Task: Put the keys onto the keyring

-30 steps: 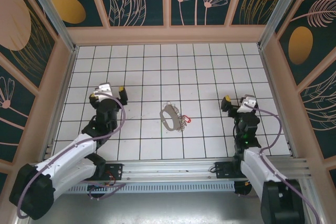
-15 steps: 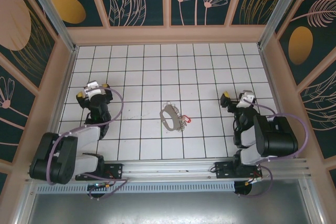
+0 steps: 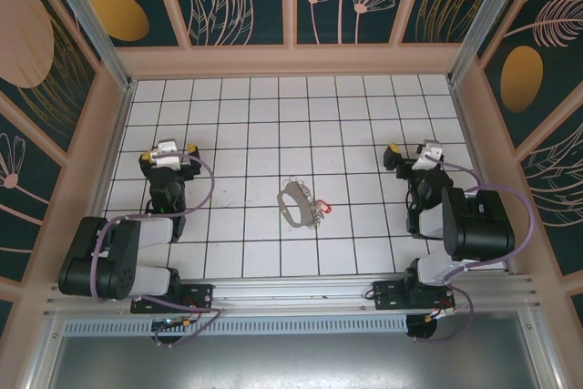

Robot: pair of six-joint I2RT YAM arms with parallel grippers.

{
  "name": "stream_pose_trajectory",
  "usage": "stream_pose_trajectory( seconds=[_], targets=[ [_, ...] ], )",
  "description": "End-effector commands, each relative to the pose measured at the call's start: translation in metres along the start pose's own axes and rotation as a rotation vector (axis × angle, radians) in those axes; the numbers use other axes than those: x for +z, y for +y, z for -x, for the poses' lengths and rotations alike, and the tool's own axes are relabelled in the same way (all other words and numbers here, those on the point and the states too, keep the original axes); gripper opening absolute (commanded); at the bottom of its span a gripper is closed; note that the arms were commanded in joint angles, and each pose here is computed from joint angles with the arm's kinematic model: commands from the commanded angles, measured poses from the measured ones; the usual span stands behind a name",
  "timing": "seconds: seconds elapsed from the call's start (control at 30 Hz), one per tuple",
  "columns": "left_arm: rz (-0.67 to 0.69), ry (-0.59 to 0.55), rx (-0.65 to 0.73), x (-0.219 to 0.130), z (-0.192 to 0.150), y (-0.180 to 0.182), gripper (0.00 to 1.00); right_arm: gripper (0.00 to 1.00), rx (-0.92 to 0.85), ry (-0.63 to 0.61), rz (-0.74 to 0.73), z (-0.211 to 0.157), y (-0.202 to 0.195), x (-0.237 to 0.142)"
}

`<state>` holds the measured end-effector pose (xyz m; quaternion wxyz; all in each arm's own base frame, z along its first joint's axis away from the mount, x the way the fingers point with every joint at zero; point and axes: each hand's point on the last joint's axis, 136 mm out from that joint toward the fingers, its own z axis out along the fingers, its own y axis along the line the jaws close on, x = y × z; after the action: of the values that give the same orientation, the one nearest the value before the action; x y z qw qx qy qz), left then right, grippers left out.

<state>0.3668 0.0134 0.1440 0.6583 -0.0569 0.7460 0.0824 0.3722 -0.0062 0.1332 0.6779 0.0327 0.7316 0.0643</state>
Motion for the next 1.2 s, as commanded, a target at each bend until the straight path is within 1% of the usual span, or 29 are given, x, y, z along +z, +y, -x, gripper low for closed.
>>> stream_pose_trajectory(
  seconds=[0.0, 0.03, 0.13, 0.23, 0.27, 0.3, 0.33, 0.37, 1.17],
  targets=[
    [-0.075, -0.056, -0.023, 0.001, 0.007, -0.012, 0.99, 0.99, -0.014, 0.032, -0.015, -0.007, 0.0, 0.003],
    [-0.074, -0.04, -0.024, 0.003, 0.005, -0.012, 0.99, 0.99, -0.014, 0.034, -0.016, -0.007, 0.0, 0.003],
    [-0.059, -0.039, -0.039, 0.005, 0.004, -0.008, 0.99, 0.99, -0.015, 0.034, -0.017, -0.008, 0.0, 0.003],
    [-0.062, -0.04, -0.075, 0.006, -0.004, -0.001, 0.99, 0.99, -0.015, 0.032, -0.017, -0.007, 0.0, 0.003],
    [-0.058, -0.069, -0.081, 0.004, -0.003, 0.001, 0.99, 0.99, -0.015, 0.031, -0.017, -0.007, 0.0, 0.003],
    [-0.045, -0.053, -0.087, 0.006, -0.005, 0.002, 0.99, 0.99, -0.015, 0.031, -0.017, -0.007, 0.0, 0.003],
    [-0.046, -0.023, -0.085, 0.009, -0.008, 0.002, 0.99, 0.99, -0.015, 0.033, -0.016, -0.007, 0.0, 0.003],
    [-0.041, -0.039, -0.089, 0.009, -0.006, 0.003, 0.99, 0.99, -0.015, 0.031, -0.016, -0.006, 0.0, 0.003],
    [-0.043, -0.03, -0.089, 0.01, -0.007, 0.003, 0.99, 0.99, -0.016, 0.035, -0.018, -0.007, 0.0, 0.004]
  ],
)
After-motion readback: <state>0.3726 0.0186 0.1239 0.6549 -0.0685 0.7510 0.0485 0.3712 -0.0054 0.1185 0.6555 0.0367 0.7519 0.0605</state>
